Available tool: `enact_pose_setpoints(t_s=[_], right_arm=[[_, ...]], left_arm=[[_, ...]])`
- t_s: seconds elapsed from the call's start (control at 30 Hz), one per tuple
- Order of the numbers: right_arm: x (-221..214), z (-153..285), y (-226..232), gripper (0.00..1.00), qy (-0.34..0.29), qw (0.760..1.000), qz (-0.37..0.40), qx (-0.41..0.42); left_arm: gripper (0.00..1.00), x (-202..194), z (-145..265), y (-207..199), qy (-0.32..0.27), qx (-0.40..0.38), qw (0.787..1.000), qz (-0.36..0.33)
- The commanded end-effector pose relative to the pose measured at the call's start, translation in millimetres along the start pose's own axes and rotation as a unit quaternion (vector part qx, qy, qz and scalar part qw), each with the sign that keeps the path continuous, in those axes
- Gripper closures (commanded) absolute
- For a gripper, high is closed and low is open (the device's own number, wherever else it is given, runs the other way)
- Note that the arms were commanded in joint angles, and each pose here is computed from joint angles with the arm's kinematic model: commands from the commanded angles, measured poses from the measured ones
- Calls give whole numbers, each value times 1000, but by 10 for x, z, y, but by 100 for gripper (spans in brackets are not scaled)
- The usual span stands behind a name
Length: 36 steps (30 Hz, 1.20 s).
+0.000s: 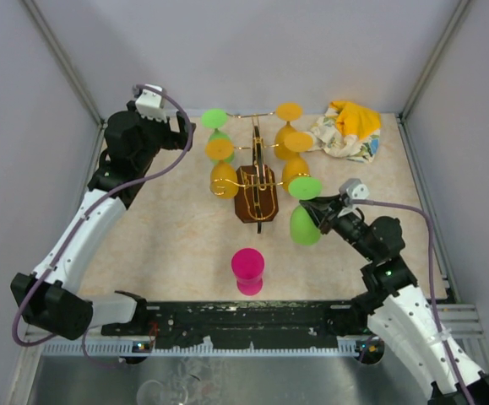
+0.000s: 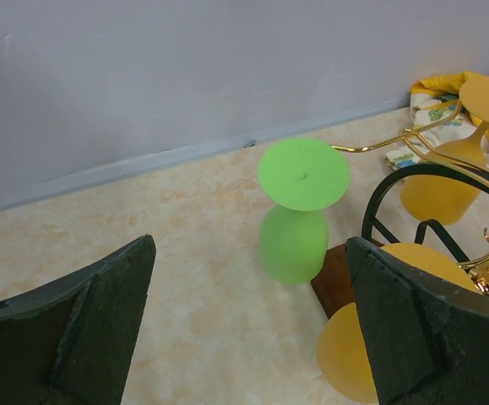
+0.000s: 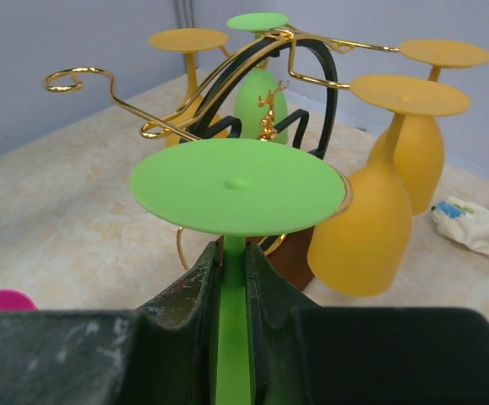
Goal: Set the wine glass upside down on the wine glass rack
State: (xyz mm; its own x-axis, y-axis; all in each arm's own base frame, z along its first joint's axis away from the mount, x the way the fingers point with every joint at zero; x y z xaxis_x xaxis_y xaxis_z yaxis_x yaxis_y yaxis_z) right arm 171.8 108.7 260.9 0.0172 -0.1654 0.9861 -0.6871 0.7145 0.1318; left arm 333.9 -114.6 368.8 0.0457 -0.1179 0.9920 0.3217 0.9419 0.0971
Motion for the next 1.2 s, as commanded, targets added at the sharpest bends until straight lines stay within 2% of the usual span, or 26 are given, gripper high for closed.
enact_pose_setpoints(t_s=[0.0, 0.63, 1.17], right_arm=[[185, -136, 47, 100, -58, 998, 20, 8], [53, -339, -126, 100, -72, 995, 17, -62], [-35, -277, -264, 100, -98, 986, 8, -137]], left_arm=[[1, 100, 74, 50, -25, 13, 1000, 3], [1, 67, 112, 80, -23, 23, 999, -2], [1, 65, 84, 57, -26, 14, 1000, 4]])
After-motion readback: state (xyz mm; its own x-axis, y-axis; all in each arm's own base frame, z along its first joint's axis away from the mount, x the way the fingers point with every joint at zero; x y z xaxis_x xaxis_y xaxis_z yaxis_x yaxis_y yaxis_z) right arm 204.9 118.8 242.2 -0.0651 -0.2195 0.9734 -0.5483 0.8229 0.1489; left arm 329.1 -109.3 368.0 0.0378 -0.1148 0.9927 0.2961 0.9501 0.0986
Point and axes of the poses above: each gripper's point midway between its finger pads, its own z axis back along the fingers, its own y axis along the line the jaws close on, x = y × z, the point moved 8 cm from there along z, back along the fingers, and after that the axes turned 6 degrees about -z, right-handed, at the moved point
